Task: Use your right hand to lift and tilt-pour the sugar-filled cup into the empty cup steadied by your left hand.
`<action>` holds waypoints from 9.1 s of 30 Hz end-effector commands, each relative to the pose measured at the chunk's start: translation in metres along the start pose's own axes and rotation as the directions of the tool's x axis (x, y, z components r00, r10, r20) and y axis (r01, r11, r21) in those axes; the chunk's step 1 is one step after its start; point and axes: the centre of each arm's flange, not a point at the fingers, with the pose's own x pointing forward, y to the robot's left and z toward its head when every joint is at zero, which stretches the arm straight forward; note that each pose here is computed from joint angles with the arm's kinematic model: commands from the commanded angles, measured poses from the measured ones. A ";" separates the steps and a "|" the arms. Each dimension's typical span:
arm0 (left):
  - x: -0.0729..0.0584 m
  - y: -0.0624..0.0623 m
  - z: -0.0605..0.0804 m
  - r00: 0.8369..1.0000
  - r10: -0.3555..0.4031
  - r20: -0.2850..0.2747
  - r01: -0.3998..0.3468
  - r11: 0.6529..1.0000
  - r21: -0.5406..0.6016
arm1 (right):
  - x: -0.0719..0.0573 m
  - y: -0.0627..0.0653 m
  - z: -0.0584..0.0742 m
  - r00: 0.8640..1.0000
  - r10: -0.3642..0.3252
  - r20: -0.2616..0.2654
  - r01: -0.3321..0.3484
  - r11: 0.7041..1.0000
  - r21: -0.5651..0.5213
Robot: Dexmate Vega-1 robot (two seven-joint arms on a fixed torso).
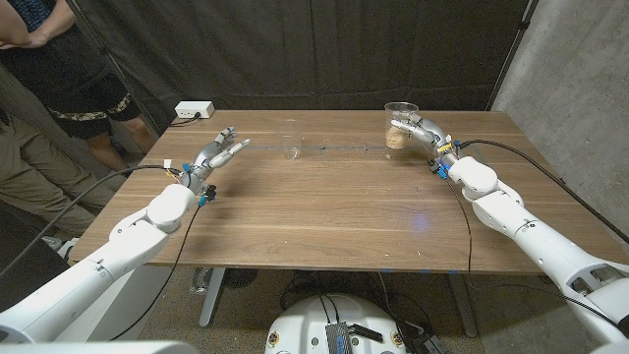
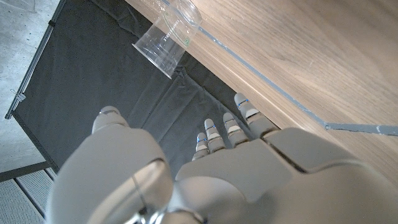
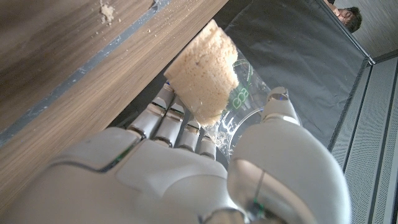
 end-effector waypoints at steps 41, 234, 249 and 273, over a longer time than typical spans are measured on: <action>0.086 0.024 -0.021 0.998 -0.062 0.012 0.060 0.995 0.079 | -0.008 0.001 0.007 0.996 -0.053 -0.067 0.052 0.999 -0.015; 0.167 -0.120 0.028 0.938 -0.345 0.023 0.336 0.924 0.182 | -0.059 -0.044 0.018 0.990 -0.086 -0.112 0.077 0.994 -0.078; 0.162 -0.128 0.028 0.944 -0.325 0.049 0.313 0.934 0.170 | -0.062 -0.047 0.015 0.989 -0.083 -0.120 0.073 0.994 -0.078; 0.153 -0.130 0.012 0.967 -0.253 0.028 0.245 0.956 0.163 | -0.053 -0.048 0.012 0.990 -0.065 -0.125 0.056 0.996 -0.073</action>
